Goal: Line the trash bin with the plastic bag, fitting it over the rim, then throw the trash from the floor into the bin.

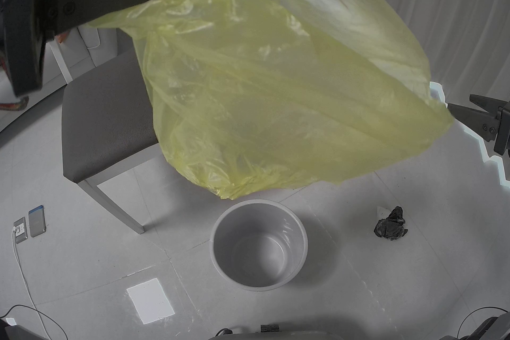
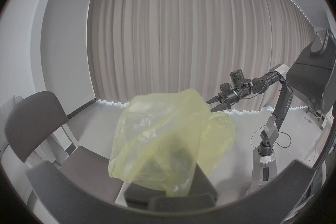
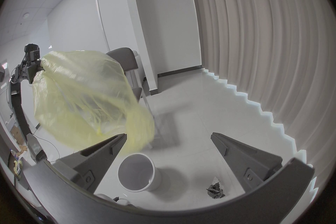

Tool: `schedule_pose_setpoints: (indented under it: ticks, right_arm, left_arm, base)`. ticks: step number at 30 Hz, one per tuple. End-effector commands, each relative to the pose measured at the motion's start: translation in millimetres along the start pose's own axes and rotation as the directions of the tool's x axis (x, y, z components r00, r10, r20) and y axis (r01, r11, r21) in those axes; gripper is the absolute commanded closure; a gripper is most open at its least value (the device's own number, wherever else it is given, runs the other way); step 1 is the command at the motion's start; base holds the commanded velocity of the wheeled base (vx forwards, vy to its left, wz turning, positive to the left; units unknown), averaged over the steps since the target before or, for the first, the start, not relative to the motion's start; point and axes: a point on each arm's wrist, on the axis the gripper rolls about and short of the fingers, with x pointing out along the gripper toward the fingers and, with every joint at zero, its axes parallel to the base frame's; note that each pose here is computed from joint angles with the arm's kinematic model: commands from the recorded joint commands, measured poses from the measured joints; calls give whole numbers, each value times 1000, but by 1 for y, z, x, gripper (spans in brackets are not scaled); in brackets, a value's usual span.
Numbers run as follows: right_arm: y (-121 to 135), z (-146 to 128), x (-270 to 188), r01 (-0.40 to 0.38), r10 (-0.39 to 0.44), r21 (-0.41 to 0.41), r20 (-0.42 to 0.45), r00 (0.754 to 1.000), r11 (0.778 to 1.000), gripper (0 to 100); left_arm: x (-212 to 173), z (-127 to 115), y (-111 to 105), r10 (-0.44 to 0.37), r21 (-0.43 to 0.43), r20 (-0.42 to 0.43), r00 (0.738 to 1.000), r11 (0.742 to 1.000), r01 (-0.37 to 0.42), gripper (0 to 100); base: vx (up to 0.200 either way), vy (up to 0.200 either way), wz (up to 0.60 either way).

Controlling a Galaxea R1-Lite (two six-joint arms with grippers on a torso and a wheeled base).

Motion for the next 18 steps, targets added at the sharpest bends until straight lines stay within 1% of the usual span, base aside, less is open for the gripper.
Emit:
schedule_pose_setpoints:
  ticks: [1,5,9,14,18]
  right_arm:
    - [0,-3,7,-21,21,7,-25,999,1000,0]
    - [4,-15,0,-55,55,12,-47,997,998,0]
    - [18,-34,-3,-135,136,17,-98,986,991,0]
    - [31,-51,-11,-212,212,17,-135,968,977,0]
    - [36,-62,-24,-248,247,13,-139,959,969,0]
  left_arm:
    - [13,-3,-1,-15,-1,-21,1000,1000,15,100]
    - [17,0,0,-12,0,-9,1000,1000,12,100]
    - [20,4,0,0,-1,25,1000,1000,0,100]
    - [23,4,0,18,-1,19,1000,1000,-18,100]
    - [24,6,1,27,-4,23,999,1000,-27,100]
  base:
    - [0,0,0]
    - [0,0,0]
    - [0,0,0]
    - [0,0,0]
    - [0,0,0]
